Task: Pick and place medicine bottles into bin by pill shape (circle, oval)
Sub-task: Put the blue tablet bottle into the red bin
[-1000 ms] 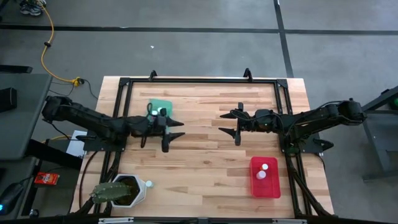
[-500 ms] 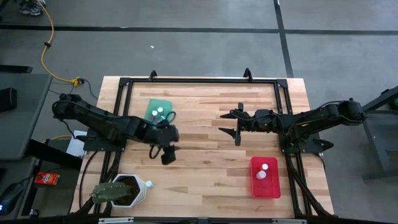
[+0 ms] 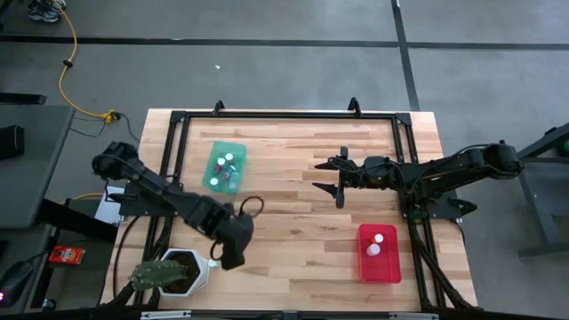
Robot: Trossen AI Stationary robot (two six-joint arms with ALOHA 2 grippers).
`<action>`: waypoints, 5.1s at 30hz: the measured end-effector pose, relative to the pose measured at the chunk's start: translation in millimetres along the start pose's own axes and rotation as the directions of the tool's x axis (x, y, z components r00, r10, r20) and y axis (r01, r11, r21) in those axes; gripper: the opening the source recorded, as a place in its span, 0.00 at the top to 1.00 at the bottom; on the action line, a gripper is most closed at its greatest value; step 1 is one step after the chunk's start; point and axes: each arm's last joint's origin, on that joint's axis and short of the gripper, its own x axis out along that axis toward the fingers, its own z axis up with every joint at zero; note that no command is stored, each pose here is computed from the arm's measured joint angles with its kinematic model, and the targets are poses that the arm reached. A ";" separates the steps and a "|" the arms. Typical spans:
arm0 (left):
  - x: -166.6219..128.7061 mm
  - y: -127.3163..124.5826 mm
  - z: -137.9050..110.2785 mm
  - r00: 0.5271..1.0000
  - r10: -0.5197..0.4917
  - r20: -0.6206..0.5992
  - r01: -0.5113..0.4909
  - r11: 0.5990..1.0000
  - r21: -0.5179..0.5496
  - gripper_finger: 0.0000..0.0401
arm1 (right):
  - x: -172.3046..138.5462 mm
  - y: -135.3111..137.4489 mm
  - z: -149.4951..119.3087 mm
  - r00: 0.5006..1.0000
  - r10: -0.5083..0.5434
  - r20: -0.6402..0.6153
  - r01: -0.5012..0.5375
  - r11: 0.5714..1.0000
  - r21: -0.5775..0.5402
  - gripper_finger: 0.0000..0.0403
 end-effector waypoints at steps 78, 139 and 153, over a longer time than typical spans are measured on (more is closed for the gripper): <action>65.0 -29.1 -46.6 0.931 0.155 -0.329 -0.100 0.979 0.178 0.77 | 0.0 -0.5 -1.1 1.000 -0.017 -0.011 0.017 1.000 0.002 0.36; 43.2 123.8 58.0 0.454 -0.058 0.889 -0.184 0.970 0.157 0.73 | 9.5 -5.1 -8.0 0.998 -0.039 -0.048 0.039 0.999 -0.001 0.36; 43.4 122.9 57.8 0.460 -0.084 0.884 -0.150 0.974 0.170 0.74 | 15.2 -2.9 -9.2 1.000 0.015 -0.019 -0.014 0.999 0.047 0.36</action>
